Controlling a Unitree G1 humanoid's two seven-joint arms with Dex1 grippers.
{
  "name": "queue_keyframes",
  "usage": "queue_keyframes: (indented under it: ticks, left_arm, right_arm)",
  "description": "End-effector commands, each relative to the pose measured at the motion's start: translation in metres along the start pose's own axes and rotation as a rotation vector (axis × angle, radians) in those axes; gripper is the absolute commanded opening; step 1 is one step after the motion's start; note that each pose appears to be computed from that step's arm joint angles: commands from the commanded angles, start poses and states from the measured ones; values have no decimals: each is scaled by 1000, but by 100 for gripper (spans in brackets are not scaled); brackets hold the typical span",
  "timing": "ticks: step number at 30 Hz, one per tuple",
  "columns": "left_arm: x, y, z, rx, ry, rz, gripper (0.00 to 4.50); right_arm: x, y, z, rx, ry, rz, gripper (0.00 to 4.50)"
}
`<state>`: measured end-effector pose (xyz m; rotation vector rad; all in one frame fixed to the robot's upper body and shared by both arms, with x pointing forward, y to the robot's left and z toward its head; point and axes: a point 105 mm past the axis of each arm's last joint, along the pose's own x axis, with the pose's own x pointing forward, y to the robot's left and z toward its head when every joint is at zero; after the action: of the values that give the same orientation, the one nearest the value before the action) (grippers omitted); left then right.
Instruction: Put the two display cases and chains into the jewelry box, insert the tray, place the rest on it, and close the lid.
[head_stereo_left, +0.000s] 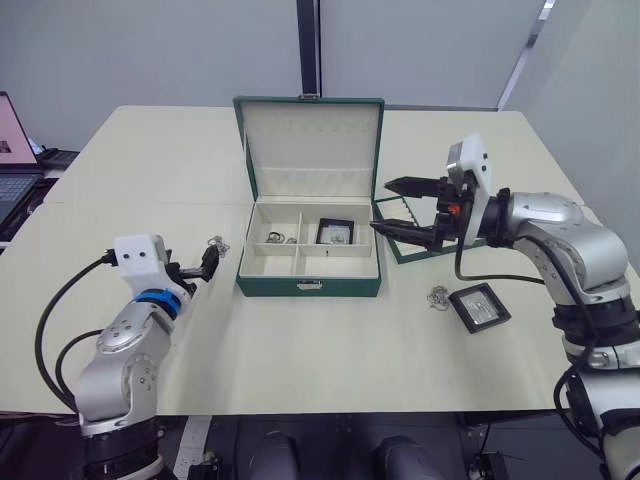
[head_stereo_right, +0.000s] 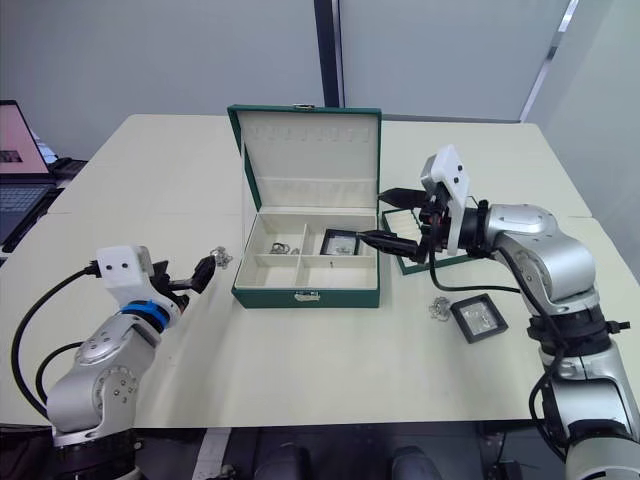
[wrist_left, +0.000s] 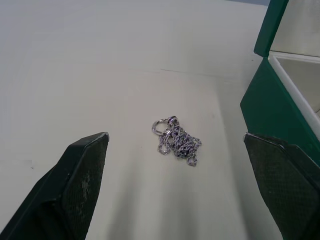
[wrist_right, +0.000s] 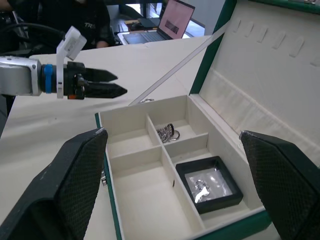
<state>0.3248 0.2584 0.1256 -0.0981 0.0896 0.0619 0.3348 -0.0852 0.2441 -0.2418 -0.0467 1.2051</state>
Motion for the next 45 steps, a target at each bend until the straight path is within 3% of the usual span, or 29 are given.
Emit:
queue_keyframes:
  ticks: [1, 19, 45]
  left_arm:
    - [6, 0, 7, 6, -38, 52, 448]
    - [42, -20, -5, 4, 39, 125, 448]
    - [55, -11, -20, 7, 125, 127, 448]
  right_arm:
    - [3, -2, 15, -52, -35, 11, 450]
    - [6, 0, 17, -55, -37, 44, 450]
    - [5, -5, 21, -60, -47, 18, 450]
